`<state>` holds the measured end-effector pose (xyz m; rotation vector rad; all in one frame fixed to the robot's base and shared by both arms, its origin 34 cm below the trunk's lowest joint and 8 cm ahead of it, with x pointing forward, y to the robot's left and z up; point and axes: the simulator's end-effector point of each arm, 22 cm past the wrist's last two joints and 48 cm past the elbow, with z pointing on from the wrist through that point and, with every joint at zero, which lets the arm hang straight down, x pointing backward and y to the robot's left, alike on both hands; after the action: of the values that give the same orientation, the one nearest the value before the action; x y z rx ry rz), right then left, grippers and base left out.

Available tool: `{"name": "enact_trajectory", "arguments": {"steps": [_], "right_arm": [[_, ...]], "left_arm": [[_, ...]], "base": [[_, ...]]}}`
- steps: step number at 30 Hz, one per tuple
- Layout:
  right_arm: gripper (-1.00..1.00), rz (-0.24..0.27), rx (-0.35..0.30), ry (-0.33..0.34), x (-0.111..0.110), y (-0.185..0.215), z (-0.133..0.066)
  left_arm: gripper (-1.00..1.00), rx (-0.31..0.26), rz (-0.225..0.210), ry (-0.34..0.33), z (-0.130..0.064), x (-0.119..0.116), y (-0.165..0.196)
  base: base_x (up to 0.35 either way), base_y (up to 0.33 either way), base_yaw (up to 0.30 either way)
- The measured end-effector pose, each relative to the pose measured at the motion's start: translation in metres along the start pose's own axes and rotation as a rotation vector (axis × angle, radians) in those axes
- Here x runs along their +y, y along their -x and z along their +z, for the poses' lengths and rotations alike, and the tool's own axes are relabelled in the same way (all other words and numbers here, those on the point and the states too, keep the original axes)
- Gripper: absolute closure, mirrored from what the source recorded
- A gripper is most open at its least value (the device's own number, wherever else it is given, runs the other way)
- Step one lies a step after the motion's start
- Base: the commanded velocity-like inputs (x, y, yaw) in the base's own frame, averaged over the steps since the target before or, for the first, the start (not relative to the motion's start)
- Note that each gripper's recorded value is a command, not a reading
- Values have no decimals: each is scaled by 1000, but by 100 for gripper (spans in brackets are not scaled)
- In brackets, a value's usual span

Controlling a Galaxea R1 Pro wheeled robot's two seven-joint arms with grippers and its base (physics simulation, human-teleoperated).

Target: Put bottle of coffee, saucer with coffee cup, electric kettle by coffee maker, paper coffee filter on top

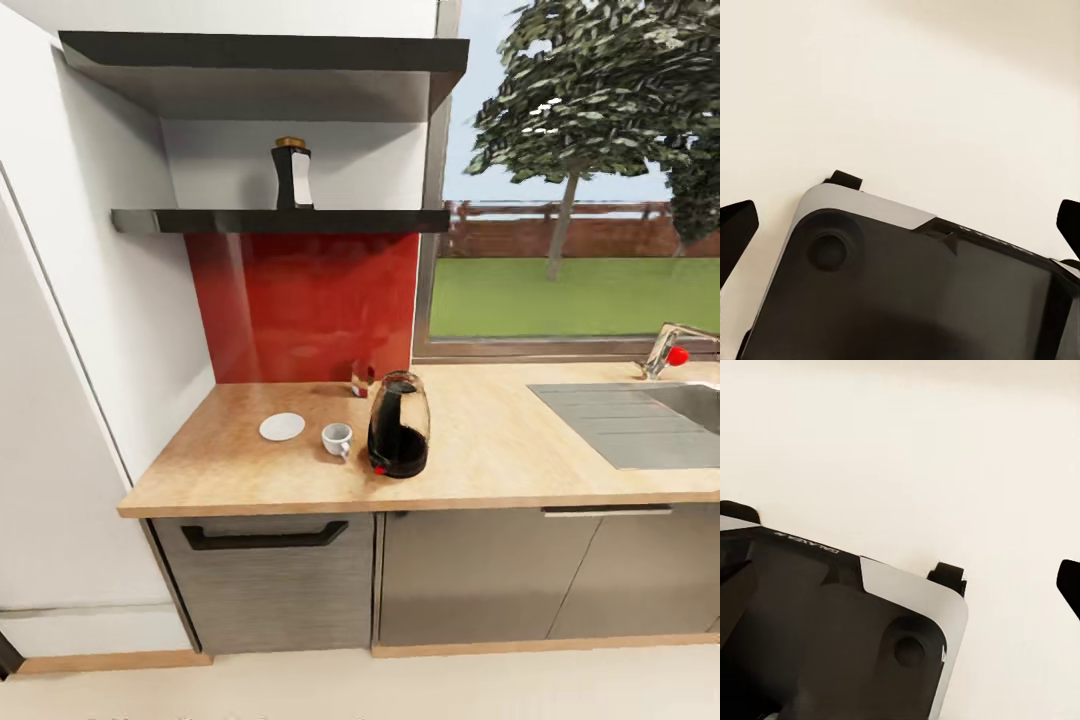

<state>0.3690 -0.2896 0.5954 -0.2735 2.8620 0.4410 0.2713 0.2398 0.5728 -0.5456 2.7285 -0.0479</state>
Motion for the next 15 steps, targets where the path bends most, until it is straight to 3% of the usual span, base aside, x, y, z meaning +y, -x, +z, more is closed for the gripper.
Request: {"name": "enact_trajectory", "arguments": {"steps": [10,15], "right_arm": [[-100,-3,-3,-1,0,1,0],[-100,4,7,-10,-6,-5,-3]], "left_arm": [[-100,0,0,0,0,0,0],[-100,31,11,27,-5,22,-19]], "base": [[-36,0,-18],[0,0,0]]}}
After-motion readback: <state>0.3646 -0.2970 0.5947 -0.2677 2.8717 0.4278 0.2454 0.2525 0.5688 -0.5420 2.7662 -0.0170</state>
